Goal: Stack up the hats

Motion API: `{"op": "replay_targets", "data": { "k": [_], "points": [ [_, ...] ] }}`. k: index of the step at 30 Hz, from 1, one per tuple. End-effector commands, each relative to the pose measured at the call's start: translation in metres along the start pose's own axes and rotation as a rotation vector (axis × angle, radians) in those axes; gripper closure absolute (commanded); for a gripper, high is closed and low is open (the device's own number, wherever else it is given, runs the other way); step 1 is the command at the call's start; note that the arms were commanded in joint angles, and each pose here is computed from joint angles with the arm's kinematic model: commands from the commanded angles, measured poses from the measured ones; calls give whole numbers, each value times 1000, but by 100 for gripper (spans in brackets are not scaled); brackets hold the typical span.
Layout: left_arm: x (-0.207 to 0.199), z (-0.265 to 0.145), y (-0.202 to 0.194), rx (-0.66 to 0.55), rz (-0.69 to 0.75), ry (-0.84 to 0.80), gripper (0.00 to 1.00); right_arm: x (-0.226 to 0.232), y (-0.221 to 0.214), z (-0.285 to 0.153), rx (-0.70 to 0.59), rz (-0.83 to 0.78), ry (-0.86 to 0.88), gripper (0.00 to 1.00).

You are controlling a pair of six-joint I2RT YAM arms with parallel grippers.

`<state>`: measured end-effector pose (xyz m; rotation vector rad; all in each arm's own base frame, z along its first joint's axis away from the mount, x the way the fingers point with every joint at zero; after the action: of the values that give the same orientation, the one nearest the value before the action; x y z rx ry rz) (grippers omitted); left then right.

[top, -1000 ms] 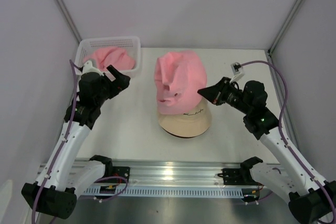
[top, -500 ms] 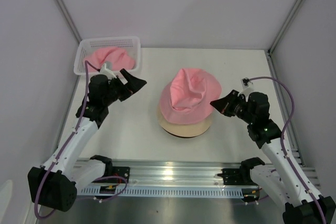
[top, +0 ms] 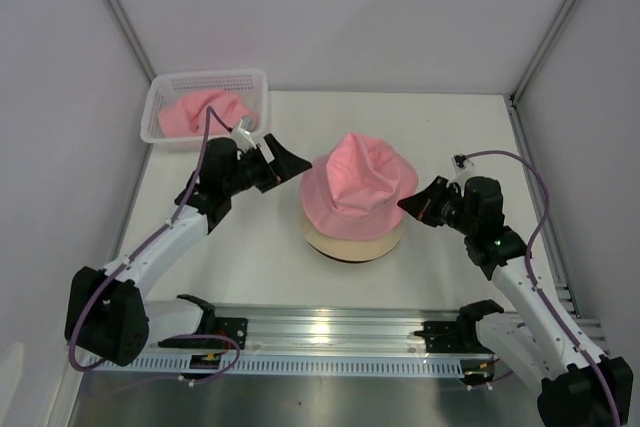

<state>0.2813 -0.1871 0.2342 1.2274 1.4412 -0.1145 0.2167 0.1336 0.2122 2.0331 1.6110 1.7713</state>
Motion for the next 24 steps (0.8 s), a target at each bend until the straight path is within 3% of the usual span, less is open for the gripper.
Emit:
{"op": "replay_targets", "data": {
  "k": [1, 10, 13, 14, 16, 18, 24],
  "points": [
    [0, 3, -11, 26, -106, -27, 7, 0, 4, 5, -14, -13, 14, 100],
    [-17, 8, -21, 36, -201, -162, 18, -4, 3, 7, -14, -21, -1, 100],
    [-16, 11, -22, 47, -222, -166, 44, -4, 3, 7, -15, -21, -4, 100],
    [-13, 14, -24, 52, -230, -153, 61, -4, 4, 6, -17, -25, -4, 100],
    [-10, 15, -25, 55, -236, -141, 74, -5, 3, 6, -15, -24, -8, 100],
    [-8, 15, -24, 45, -238, -126, 98, -6, 4, 6, -18, -26, -18, 100],
    [1, -10, -14, -80, -182, 80, 99, 0, 12, -3, -45, -9, -62, 100]
  ]
}}
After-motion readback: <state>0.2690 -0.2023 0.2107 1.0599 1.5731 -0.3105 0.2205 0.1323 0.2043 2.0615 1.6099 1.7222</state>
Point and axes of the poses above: each gripper's point midway between its finger pads, its own z axis out along the fingers, its own x axis along the line the jaws close on, y = z × x, the point moved 5 cm from there along -z, back along the fingers, and after that the axes turned 2 degrees about z, right-handed, at the moved point
